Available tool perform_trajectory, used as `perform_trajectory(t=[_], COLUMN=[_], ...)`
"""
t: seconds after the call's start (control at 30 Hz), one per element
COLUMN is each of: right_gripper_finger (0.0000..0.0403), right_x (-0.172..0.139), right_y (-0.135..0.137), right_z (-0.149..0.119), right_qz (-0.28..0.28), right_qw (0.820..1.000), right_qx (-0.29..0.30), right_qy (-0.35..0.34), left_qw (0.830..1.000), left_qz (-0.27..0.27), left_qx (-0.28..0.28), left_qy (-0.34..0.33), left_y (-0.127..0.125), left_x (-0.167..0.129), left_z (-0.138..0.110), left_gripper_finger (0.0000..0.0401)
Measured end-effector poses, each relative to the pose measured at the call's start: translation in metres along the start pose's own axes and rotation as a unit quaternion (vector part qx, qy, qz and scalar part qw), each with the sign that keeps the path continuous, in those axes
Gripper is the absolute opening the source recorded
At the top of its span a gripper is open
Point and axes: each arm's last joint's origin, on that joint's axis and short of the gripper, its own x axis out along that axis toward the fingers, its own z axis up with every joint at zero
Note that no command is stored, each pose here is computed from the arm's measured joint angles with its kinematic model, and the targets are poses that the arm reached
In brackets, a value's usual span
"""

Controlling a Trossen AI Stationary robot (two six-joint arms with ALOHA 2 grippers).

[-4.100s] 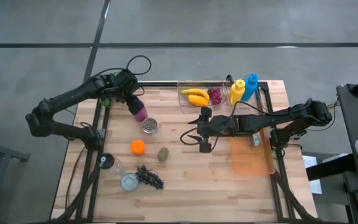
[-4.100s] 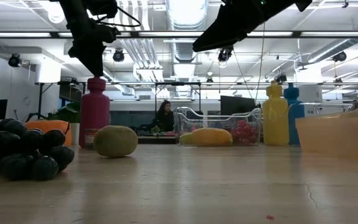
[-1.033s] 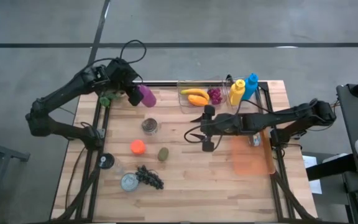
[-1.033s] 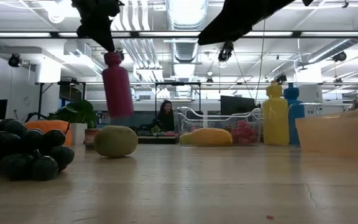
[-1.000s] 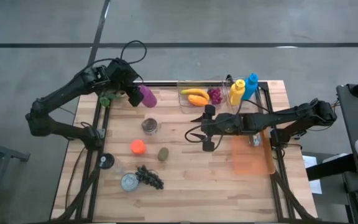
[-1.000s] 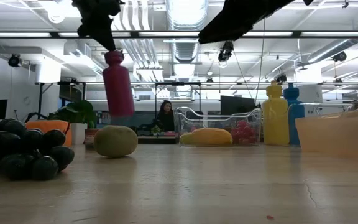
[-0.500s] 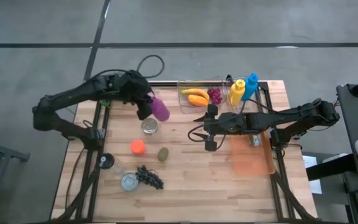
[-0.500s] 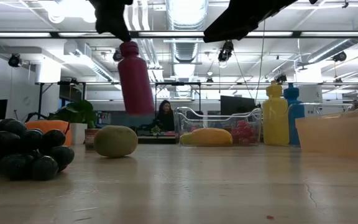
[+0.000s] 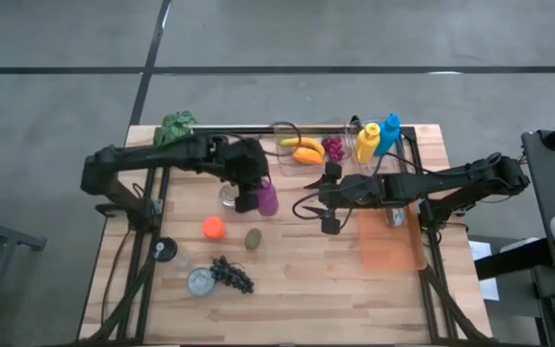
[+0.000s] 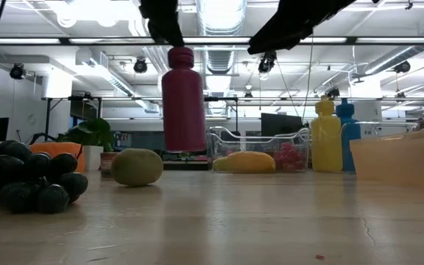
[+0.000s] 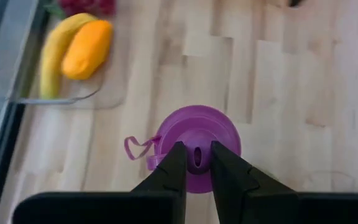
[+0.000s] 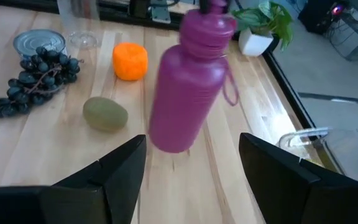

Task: Pick & Place Food Item
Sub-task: Put the violet water bottle into the right transparent bin

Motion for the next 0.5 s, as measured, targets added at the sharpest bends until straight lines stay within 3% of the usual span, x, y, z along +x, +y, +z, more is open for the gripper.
perform_trajectory(t=[0.5], right_gripper_finger=[0.024], right_x=[-0.009], right_y=[0.003], right_z=[-0.002], right_qz=[0.007], right_qw=[1.0], right_qx=[0.003], right_qy=[0.016], left_qw=[0.996], left_qz=[-0.05], left_qx=[0.07], left_qy=[-0.009], left_y=[-0.056], left_x=[0.015], left_z=[0.006], left_gripper_finger=[0.0047])
